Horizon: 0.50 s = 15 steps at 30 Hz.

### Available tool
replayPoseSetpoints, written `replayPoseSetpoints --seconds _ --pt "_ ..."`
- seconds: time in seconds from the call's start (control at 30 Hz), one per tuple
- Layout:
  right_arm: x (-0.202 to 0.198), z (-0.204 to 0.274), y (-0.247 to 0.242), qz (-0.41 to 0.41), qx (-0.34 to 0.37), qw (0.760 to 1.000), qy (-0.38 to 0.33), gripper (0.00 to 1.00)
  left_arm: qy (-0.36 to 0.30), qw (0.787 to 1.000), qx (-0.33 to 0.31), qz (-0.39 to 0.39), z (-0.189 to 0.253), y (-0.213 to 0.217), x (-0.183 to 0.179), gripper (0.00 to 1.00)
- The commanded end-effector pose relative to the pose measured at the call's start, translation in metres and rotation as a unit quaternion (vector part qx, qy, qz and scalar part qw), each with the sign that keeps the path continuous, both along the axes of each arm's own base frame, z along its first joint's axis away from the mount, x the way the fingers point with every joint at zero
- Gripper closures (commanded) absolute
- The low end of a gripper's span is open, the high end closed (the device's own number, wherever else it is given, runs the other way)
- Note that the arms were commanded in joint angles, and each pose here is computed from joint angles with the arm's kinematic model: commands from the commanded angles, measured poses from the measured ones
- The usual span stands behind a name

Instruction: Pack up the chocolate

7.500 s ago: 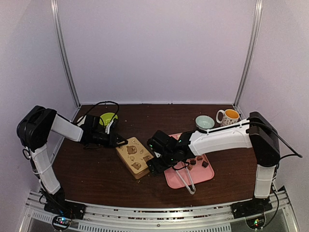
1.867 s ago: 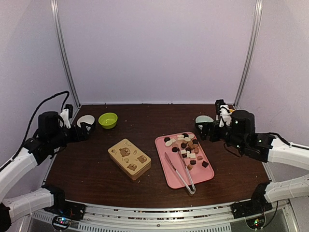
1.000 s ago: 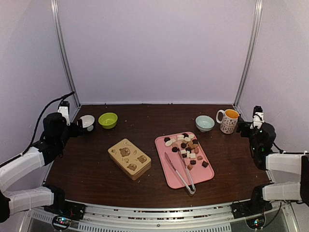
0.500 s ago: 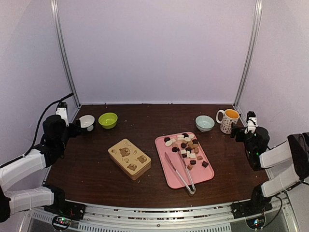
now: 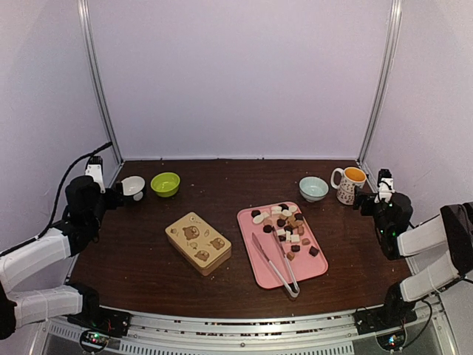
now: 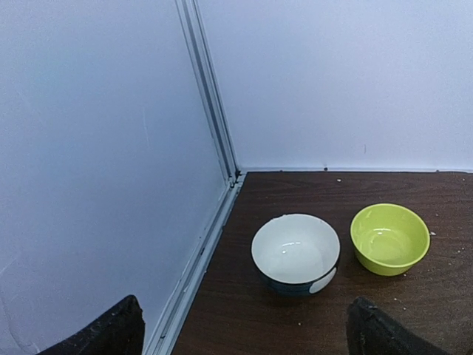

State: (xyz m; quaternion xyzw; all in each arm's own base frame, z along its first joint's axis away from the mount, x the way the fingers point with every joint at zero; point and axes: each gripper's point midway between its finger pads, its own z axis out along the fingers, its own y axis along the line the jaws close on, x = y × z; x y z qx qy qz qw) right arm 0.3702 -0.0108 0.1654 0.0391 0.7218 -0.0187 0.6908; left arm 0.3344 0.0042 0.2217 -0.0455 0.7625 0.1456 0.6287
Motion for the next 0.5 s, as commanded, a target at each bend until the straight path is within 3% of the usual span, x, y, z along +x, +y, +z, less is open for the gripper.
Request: replayPoseSetpoints --seconds 0.0,0.2,0.47 --pt "0.003 0.008 0.001 0.0 -0.002 1.0 -0.012 0.0 -0.012 1.0 0.01 0.008 0.001 0.005 -0.001 0.02" --pt "0.003 0.009 0.001 0.0 -0.002 1.0 -0.013 0.0 -0.011 1.0 0.001 -0.019 0.0 -0.005 0.003 0.02" --pt "0.003 0.008 0.001 0.0 -0.002 1.0 -0.012 0.0 -0.027 0.998 0.05 0.006 -0.008 0.011 0.02 0.02"
